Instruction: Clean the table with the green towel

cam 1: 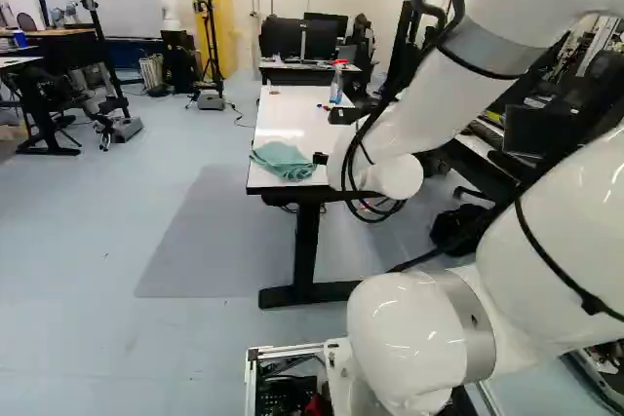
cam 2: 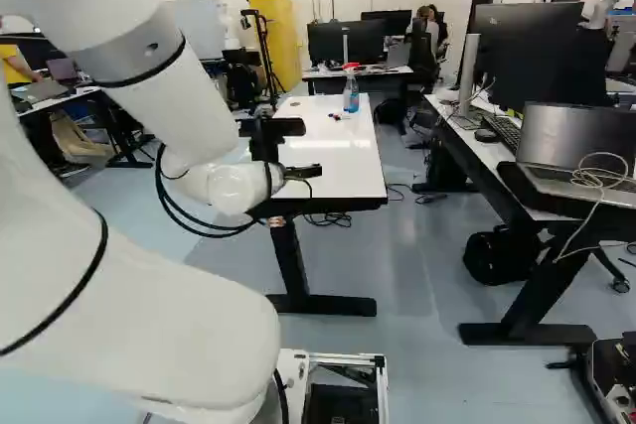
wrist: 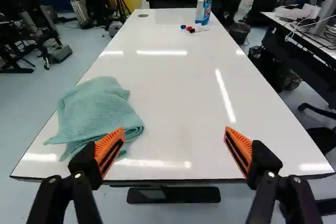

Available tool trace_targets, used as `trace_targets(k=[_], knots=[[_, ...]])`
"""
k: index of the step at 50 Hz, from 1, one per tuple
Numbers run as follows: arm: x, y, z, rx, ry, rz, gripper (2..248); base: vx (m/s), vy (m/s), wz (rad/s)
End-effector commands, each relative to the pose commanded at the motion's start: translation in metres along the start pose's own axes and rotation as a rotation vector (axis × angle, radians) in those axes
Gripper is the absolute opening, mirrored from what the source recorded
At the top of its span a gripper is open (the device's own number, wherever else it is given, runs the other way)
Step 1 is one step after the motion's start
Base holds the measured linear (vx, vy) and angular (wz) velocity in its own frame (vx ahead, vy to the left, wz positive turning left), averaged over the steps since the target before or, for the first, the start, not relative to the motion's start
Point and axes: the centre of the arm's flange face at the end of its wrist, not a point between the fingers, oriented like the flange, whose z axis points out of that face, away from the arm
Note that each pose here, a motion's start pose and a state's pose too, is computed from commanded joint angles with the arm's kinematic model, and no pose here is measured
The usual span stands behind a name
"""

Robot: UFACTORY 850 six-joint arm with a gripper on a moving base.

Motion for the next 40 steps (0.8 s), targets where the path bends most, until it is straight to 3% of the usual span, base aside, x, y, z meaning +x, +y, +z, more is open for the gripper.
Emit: trace_targets(k=[40], knots=[[-0.032, -0.002, -0.024, 0.007, 0.095, -0.003, 247, 0.000, 0.000, 0.000]])
